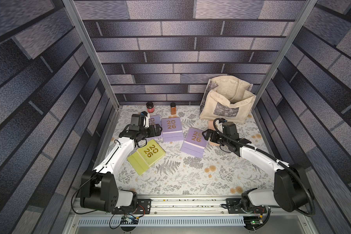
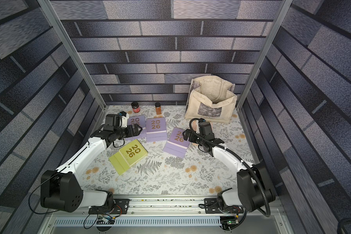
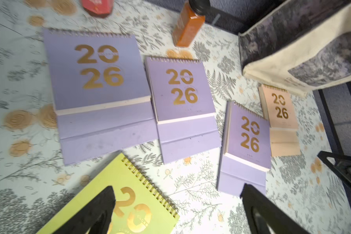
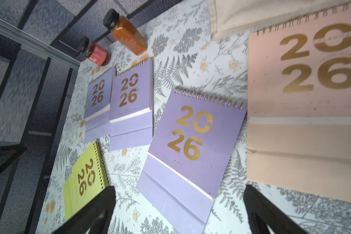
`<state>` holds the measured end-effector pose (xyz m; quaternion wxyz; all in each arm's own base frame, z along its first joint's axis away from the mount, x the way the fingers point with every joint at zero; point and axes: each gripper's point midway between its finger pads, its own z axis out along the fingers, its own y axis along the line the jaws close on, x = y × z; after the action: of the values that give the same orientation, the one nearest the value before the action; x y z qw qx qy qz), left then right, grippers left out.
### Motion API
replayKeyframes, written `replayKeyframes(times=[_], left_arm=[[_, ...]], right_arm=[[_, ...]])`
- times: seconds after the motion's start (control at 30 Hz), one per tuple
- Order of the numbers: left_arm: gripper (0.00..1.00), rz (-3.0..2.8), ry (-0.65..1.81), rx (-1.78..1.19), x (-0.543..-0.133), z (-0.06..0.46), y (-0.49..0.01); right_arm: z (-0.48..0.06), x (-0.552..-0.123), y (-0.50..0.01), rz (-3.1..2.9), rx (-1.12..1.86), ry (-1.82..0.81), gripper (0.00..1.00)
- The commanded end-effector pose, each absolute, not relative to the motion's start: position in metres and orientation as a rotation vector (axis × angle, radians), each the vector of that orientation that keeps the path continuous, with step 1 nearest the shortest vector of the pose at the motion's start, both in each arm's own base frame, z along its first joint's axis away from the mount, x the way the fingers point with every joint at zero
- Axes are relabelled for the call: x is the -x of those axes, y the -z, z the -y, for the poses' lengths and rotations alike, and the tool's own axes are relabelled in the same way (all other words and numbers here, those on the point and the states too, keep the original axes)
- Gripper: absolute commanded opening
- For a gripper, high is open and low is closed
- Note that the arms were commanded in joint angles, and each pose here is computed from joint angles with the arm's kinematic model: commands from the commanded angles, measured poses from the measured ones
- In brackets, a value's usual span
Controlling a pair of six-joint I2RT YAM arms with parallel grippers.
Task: Stack the calendars
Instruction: Pick up the calendar at the center of the board.
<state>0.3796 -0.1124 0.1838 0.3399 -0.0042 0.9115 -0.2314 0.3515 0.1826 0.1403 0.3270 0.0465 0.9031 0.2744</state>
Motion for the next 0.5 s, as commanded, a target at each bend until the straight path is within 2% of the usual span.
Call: replayKeyframes(times=[0.0, 0.17, 0.47], left_arm=[[1.0, -2.416, 0.763, -0.082, -0.376, 0.141, -0.184], [1.0, -2.507, 0.866, -0.161, -0.373, 0.175, -0.163], [1.0, -2.581, 0.867, -0.4, -0.361, 0.235, -0.14]], right_arm=[[-0.174, -0.329, -0.113, -2.496, -0.266, -0.641, 0.99], [-0.184, -0.308, -0.093, -2.585, -0.312, -0.67, 0.94], [-0.194, -0.304, -0.069, -2.635, -0.353, -0.695, 0.94]])
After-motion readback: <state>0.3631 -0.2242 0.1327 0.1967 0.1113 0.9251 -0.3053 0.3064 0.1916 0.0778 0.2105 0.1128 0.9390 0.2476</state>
